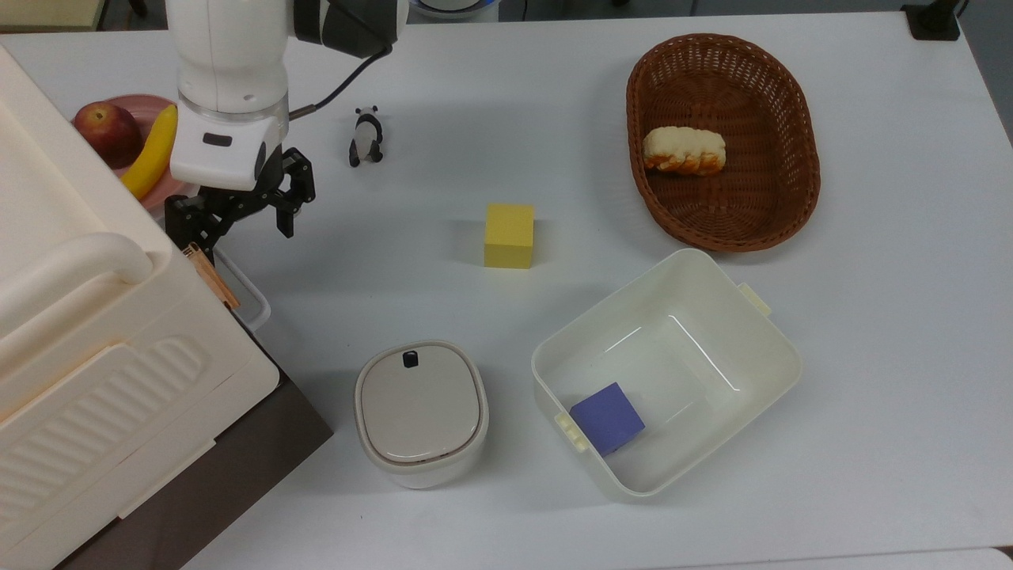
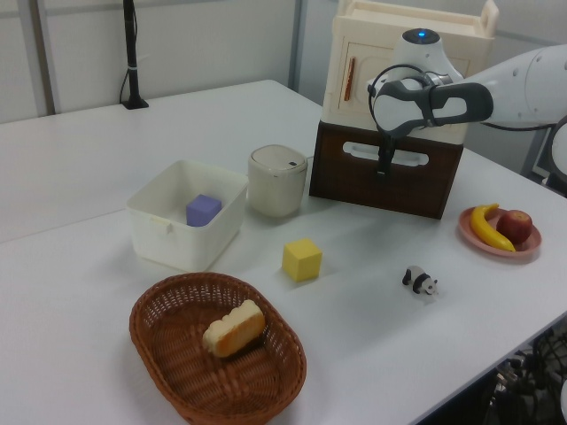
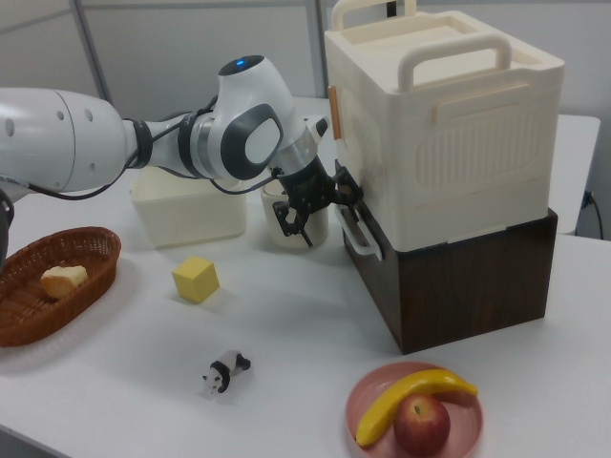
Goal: Slide the drawer open
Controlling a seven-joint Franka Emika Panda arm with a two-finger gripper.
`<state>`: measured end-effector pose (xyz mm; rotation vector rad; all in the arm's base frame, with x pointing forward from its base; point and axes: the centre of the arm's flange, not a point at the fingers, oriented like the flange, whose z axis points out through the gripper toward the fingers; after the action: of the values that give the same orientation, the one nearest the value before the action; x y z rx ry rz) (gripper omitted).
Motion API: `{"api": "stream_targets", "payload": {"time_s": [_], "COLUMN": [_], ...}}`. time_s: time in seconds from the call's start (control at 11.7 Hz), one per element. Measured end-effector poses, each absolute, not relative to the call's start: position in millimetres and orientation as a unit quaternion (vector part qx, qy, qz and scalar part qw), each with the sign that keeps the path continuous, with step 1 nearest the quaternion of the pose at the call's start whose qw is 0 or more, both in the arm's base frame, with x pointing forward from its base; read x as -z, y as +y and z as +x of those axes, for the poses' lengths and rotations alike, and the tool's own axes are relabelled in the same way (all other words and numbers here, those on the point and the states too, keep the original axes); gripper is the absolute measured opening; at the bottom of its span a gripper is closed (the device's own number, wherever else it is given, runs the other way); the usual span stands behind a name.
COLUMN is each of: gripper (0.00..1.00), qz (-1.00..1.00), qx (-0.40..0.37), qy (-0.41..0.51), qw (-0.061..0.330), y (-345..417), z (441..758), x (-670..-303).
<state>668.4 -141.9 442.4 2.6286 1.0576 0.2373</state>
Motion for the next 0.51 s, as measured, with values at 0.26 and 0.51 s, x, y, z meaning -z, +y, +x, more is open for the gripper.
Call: {"api": "stream_targets", "payload": {"time_s": [0.26, 0.51], "gripper": [0.96, 0.94], "qz": [0.914, 0.914], "qx": [-0.084, -0.085], "qy": [0.367, 0.367], "qw": [0.15, 0.151], "y": [-142.2, -142.6], "z": [668.7, 669.0], "x": [-444.7, -445.8]}}
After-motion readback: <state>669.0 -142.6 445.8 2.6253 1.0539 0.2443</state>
